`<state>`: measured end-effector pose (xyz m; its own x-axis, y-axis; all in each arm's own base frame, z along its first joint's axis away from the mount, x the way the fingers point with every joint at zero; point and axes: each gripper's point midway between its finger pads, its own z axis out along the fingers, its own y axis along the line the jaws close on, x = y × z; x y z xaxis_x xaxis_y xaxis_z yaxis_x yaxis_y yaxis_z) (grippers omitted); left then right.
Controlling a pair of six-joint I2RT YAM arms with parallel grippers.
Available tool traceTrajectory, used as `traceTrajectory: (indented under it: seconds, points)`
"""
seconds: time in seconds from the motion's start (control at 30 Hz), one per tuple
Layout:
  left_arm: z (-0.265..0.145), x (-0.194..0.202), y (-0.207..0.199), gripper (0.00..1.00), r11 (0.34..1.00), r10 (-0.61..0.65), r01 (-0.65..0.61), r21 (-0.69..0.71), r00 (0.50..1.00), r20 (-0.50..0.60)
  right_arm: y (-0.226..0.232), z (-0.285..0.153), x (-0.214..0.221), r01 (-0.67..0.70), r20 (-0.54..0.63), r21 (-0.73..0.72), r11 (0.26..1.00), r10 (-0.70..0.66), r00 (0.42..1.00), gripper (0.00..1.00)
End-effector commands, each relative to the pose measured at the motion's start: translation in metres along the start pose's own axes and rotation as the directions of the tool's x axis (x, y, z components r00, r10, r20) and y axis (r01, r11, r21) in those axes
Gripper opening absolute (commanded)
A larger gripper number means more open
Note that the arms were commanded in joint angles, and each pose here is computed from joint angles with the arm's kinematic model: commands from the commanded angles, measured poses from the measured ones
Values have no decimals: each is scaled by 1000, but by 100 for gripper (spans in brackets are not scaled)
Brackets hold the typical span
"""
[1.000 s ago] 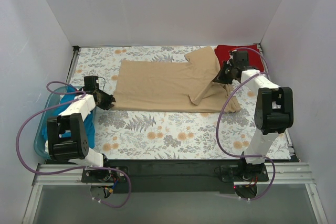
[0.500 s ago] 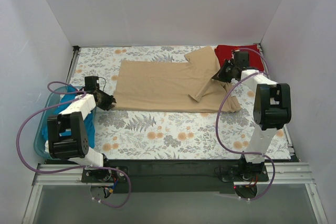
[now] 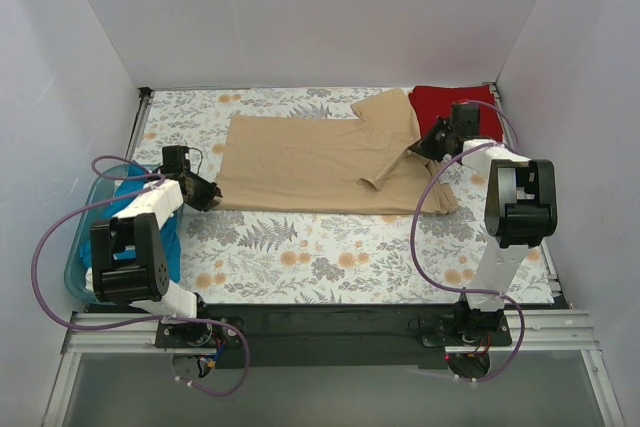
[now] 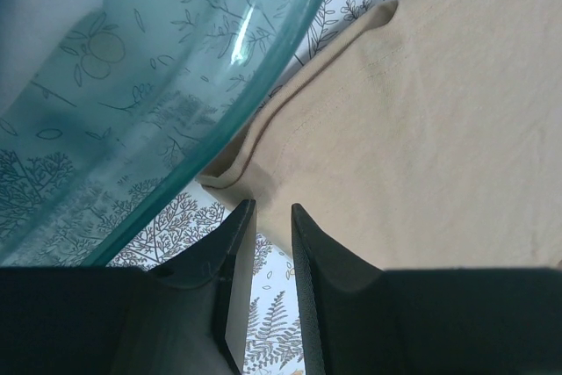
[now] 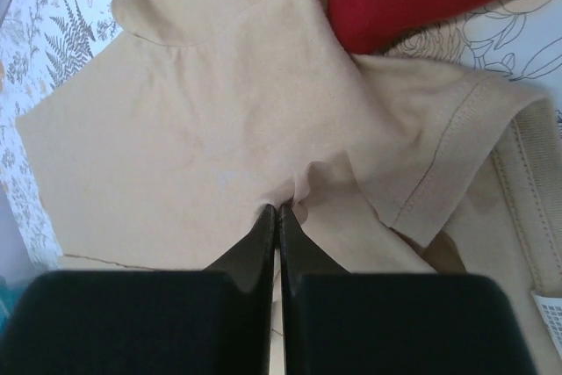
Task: Fold and stack the t-shirts
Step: Fold the tshirt
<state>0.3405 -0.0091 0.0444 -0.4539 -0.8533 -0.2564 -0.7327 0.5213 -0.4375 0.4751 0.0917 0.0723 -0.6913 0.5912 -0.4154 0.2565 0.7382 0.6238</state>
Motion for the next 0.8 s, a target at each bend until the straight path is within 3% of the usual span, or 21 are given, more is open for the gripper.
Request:
traceTrajectory:
  seconds: [0.0, 0.3, 0.4, 0.53, 0.67, 0.77]
  points:
    - [4, 3, 9, 22, 1000, 2, -2, -29, 1000, 0, 9, -2, -17, -40, 70, -61, 997, 44, 997, 1]
    - [3, 2, 10, 21, 1000, 5, -5, -31, 1000, 5, 9, 8, -14, -102, 64, -95, 990, 108, 992, 3]
    - [3, 3, 10, 22, 999, 6, -6, -34, 1000, 3, 13, 8, -16, -103, 76, -119, 988, 112, 991, 18]
    - [3, 2, 10, 21, 999, 6, -6, -32, 1000, 4, 24, 2, -23, -72, 96, -163, 984, 88, 992, 45]
    - [3, 2, 10, 21, 999, 6, -6, -32, 1000, 4, 35, -13, -27, -15, 126, -187, 982, 39, 991, 55]
    - [2, 3, 9, 21, 1000, 8, -8, -30, 1000, 2, 38, -29, -22, 53, 149, -190, 980, -25, 989, 56]
